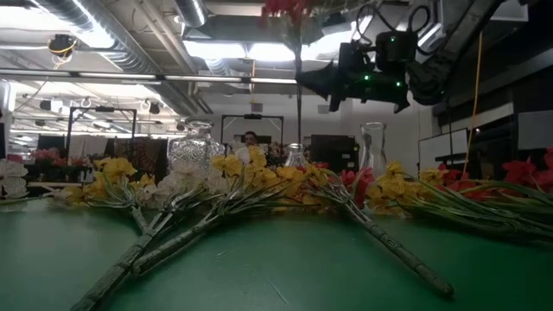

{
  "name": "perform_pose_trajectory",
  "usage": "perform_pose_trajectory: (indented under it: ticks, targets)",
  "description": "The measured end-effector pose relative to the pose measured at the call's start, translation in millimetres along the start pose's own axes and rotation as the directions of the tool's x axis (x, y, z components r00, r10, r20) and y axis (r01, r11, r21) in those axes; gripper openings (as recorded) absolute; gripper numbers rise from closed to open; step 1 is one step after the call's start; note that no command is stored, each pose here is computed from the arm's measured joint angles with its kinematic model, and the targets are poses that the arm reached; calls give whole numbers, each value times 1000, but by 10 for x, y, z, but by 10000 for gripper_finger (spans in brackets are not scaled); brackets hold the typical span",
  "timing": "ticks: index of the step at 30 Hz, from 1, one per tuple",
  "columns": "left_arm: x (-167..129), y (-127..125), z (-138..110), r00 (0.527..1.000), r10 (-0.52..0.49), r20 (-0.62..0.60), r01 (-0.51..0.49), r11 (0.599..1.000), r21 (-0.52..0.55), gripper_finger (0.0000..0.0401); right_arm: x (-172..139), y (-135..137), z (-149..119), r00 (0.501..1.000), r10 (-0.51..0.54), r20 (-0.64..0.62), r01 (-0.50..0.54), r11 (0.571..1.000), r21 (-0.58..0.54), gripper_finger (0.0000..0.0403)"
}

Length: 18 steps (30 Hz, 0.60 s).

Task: Sort flowers into vase by color
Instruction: Put the left red flower into the center transparent vase

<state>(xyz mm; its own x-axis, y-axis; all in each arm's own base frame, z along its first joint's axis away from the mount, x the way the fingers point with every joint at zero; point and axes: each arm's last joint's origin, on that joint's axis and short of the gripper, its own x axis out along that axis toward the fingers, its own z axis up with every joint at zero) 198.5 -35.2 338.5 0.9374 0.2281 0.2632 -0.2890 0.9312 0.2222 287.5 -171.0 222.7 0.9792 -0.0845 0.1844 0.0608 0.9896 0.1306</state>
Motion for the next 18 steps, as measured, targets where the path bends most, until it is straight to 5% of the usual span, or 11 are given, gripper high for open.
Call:
perform_pose_trajectory:
  ticks: [18]
  targets:
    - [0, 0, 0, 1000, -1, 0, 1, 1000, 5, 64, 17, -50, -175, 998, -12, -61, 15, 998, 58, 9]
